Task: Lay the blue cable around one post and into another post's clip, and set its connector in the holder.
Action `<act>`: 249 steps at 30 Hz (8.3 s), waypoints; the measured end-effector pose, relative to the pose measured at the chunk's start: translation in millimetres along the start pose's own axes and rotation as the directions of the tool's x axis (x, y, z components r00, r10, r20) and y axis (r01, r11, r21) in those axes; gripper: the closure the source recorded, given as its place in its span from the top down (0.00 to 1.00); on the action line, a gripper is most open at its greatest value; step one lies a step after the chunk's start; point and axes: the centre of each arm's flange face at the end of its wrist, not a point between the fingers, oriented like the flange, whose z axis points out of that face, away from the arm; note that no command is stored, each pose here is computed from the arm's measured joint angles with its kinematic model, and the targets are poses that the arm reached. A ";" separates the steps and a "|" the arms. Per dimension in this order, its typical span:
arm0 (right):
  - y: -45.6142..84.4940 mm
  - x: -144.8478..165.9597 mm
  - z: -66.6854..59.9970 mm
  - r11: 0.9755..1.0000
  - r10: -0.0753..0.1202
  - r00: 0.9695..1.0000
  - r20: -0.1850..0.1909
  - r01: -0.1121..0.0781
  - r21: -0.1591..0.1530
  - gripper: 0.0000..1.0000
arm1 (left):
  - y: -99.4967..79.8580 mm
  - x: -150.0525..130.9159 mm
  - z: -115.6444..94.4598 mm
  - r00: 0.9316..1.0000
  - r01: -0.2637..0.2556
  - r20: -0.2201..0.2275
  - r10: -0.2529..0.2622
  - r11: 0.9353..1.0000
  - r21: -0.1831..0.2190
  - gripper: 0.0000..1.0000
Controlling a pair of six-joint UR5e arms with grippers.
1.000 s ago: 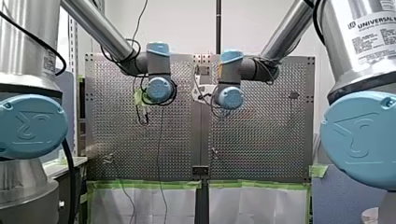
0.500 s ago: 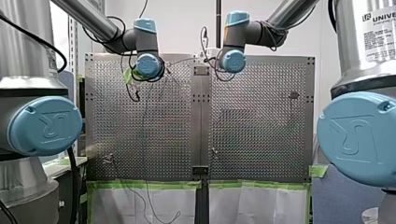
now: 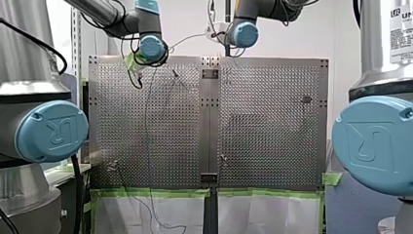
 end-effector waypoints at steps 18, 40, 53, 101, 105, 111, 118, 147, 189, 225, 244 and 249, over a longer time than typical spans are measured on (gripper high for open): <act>1.2 -13.0 48.6 1.000 -0.024 0.996 0.081 0.022 0.021 0.02 | 12.3 -38.3 73.2 0.999 -0.021 -0.035 0.019 0.999 -0.050 1.00; 1.4 -12.4 112.1 0.999 -0.027 1.000 -0.001 0.027 0.035 0.02 | 32.0 -29.8 155.3 0.998 -0.031 -0.054 0.029 0.999 -0.036 1.00; 13.8 -53.3 122.5 0.999 -0.037 0.999 0.040 0.037 0.008 0.02 | 46.8 31.9 179.6 0.987 -0.062 -0.151 0.061 0.998 0.001 1.00; 184.2 -354.0 15.4 0.955 0.062 0.943 0.328 0.040 -0.295 0.05 | 56.6 81.5 171.7 0.975 -0.032 -0.220 0.035 0.999 0.015 1.00; 191.5 -383.2 -6.9 0.948 0.075 0.931 0.357 0.045 -0.315 0.07 | 56.5 81.6 171.6 0.975 -0.033 -0.220 0.036 0.999 0.016 1.00; 200.2 -427.6 -47.7 0.935 0.087 0.909 0.407 0.067 -0.348 0.07 | 55.6 81.9 171.1 0.975 -0.035 -0.221 0.038 0.999 0.018 1.00; 217.3 -467.6 -93.3 0.917 0.115 0.885 0.451 0.080 -0.391 0.07 | 54.9 82.2 170.7 0.974 -0.036 -0.221 0.039 0.999 0.020 1.00; 275.1 -591.8 -138.5 0.898 0.125 0.921 0.368 0.052 -0.437 0.07 | 53.9 82.5 170.5 0.974 -0.034 -0.222 0.039 0.999 0.024 1.00; 267.3 -737.0 -278.7 0.905 0.029 0.937 0.347 0.123 -0.408 0.07 | 52.8 83.0 169.9 0.974 -0.028 -0.226 0.034 0.999 0.028 1.00; 227.8 -711.0 -388.1 0.927 0.026 0.831 0.556 0.187 -0.324 0.12 | 58.4 80.6 174.2 0.976 -0.016 -0.219 0.021 1.000 0.022 1.00; 235.6 -664.7 -304.6 0.921 0.069 0.838 0.541 0.155 -0.358 0.12 | 58.1 80.7 174.2 0.975 -0.013 -0.220 0.018 1.000 0.025 1.00; 238.5 -646.2 -297.9 0.915 0.097 0.826 0.556 0.145 -0.376 0.12 | 57.6 80.9 173.9 0.975 -0.011 -0.221 0.016 1.000 0.025 1.00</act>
